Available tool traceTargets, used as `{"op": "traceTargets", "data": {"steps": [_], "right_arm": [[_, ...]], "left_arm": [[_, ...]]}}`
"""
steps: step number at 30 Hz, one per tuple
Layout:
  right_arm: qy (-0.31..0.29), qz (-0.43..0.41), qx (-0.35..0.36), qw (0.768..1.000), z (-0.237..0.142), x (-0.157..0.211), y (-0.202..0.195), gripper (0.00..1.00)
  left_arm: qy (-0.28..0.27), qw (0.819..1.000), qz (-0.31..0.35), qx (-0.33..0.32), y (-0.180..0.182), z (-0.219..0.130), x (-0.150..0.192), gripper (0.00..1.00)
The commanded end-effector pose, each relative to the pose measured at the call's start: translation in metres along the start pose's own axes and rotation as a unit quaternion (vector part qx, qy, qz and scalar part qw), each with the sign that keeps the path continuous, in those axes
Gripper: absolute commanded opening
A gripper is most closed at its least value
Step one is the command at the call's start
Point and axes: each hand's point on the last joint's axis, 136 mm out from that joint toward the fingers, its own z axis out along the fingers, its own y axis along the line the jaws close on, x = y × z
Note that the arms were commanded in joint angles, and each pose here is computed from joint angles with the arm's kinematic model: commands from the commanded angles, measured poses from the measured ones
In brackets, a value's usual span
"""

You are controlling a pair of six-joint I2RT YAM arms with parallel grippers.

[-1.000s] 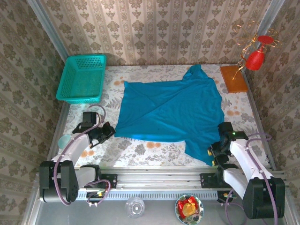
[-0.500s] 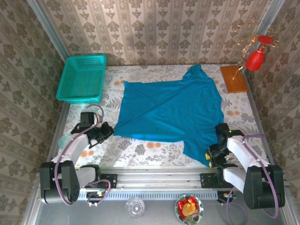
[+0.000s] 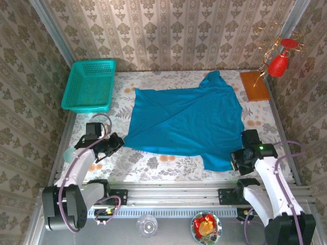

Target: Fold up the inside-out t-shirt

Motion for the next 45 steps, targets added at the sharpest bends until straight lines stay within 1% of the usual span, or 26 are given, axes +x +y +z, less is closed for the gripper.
{"op": "traceTargets", "data": {"steps": [1, 6, 14, 17, 21, 26, 28, 31, 37, 40, 45], "right_arm": [[-0.057, -0.042, 0.012, 0.997, -0.024, -0.018, -0.009, 0.00], [-0.101, -0.089, -0.014, 0.991, -0.054, -0.031, -0.001, 0.00], [-0.158, -0.106, -0.055, 0.980, -0.095, -0.039, -0.002, 0.00], [-0.153, -0.128, -0.091, 0.976, -0.099, -0.035, 0.013, 0.00], [-0.130, -0.164, -0.109, 0.972, -0.091, -0.033, 0.043, 0.00], [-0.141, -0.213, -0.133, 0.958, -0.091, -0.045, 0.090, 0.00], [-0.147, -0.231, -0.148, 0.950, -0.089, -0.050, 0.111, 0.00], [-0.155, -0.240, -0.154, 0.946, -0.084, -0.061, 0.136, 0.00], [-0.152, -0.250, -0.138, 0.946, -0.060, -0.080, 0.168, 0.00], [-0.156, -0.248, -0.128, 0.948, -0.048, -0.091, 0.176, 0.00], [-0.144, -0.253, -0.122, 0.949, -0.031, -0.102, 0.189, 0.00]], "left_arm": [[-0.004, 1.000, 0.017, 0.017, -0.018, -0.018, 0.004, 0.00], [0.002, 1.000, 0.025, 0.016, -0.026, -0.033, 0.019, 0.00], [0.039, 0.998, 0.050, -0.015, -0.027, -0.036, 0.049, 0.00], [0.044, 0.997, 0.058, -0.022, -0.026, -0.032, 0.052, 0.00], [0.038, 0.996, 0.071, -0.027, -0.031, -0.027, 0.041, 0.00], [0.031, 0.994, 0.102, -0.031, -0.047, -0.015, 0.015, 0.00], [0.037, 0.992, 0.112, -0.037, -0.050, -0.006, 0.005, 0.00], [0.045, 0.990, 0.124, -0.046, -0.052, 0.007, -0.006, 0.00], [0.056, 0.985, 0.144, -0.075, -0.047, 0.031, -0.031, 0.00], [0.065, 0.980, 0.156, -0.103, -0.040, 0.040, -0.041, 0.00], [0.073, 0.978, 0.154, -0.116, -0.031, 0.053, -0.049, 0.00]]}}
